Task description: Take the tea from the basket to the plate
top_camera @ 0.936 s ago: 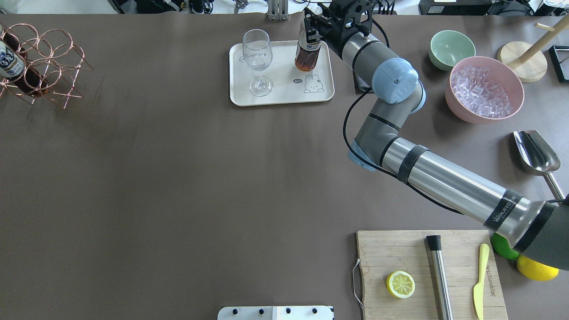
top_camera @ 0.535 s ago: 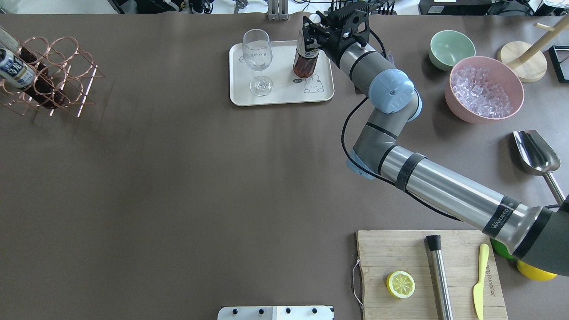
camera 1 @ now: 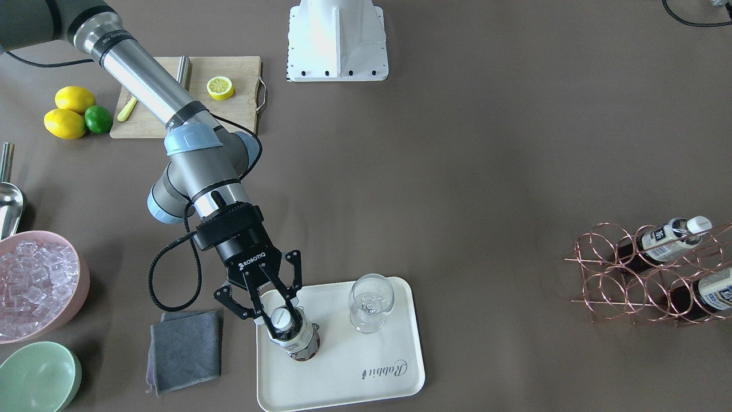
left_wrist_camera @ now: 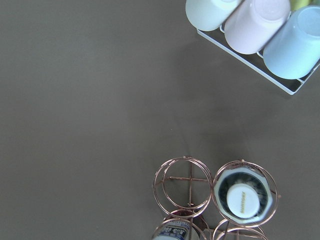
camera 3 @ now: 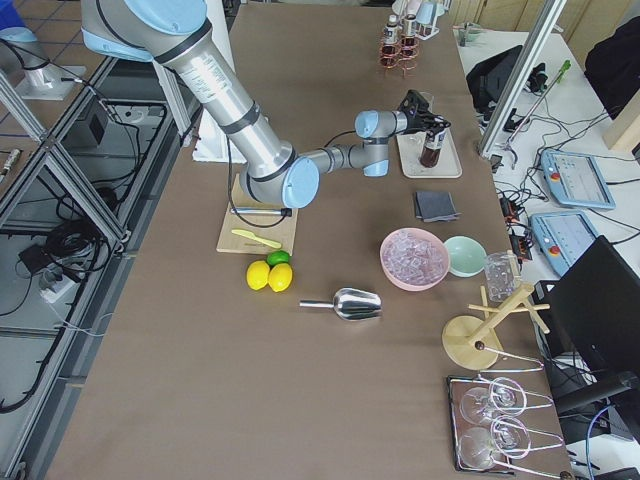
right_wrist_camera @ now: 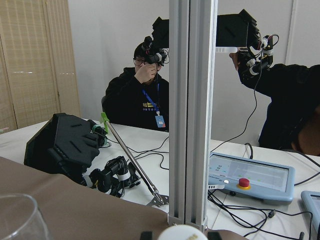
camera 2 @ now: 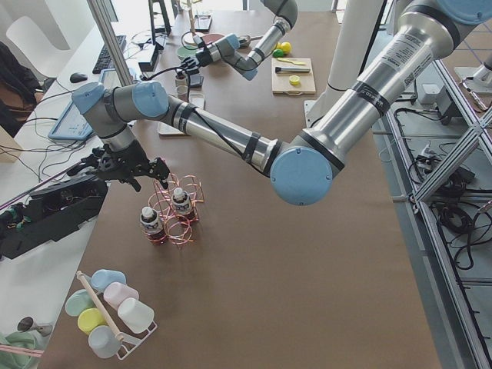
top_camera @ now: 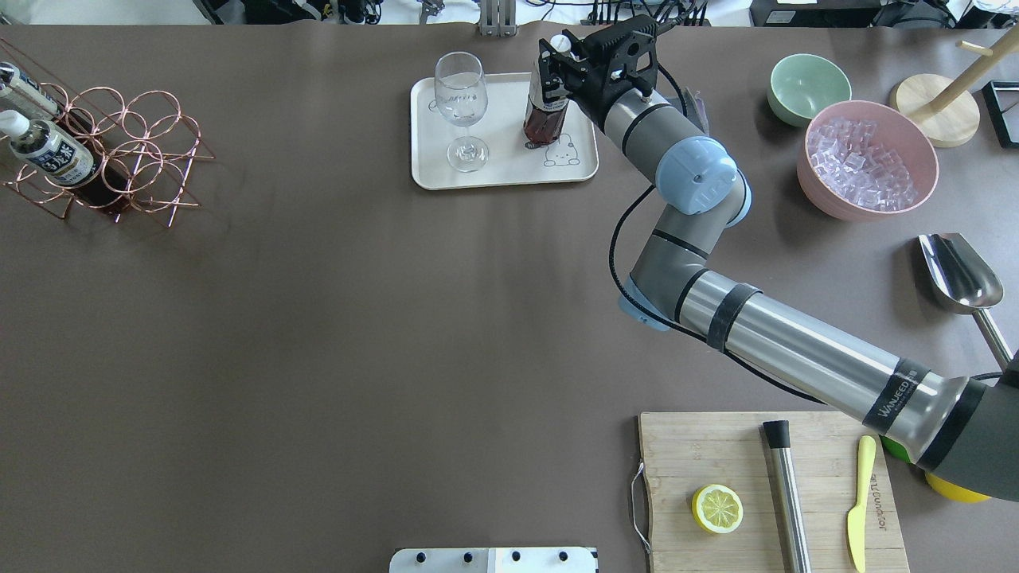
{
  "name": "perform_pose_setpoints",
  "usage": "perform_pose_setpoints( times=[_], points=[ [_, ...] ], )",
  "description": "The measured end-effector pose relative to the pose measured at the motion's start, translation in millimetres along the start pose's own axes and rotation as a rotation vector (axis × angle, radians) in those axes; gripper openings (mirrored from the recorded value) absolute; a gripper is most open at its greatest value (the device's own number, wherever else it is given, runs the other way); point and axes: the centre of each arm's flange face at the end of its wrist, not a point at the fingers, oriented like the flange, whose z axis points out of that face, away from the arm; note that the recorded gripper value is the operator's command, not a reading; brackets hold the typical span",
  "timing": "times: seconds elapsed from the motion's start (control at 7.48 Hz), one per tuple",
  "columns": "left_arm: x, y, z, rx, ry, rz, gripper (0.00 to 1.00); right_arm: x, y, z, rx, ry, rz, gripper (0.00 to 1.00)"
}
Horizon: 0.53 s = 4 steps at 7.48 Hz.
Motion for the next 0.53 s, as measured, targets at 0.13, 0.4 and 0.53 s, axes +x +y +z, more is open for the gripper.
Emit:
perform_pose_setpoints(
  times=[0.13, 0.4, 0.53],
  points=[
    [-22, -13, 2, -0.001, 0.02, -0.002, 0.99, 0, 1, -1, -0.002, -0.002, -0.003, 1.0],
    [-88, -29, 13, 0.002, 0.07, 0.016, 0.99, 1, 0, -6, 0.001, -0.006, -0.003, 1.0],
    [-125, -36, 26, 0.003, 0.082, 0.065, 0.99, 1, 0, -7, 0.001, -0.008, -0.004, 1.0]
  ],
)
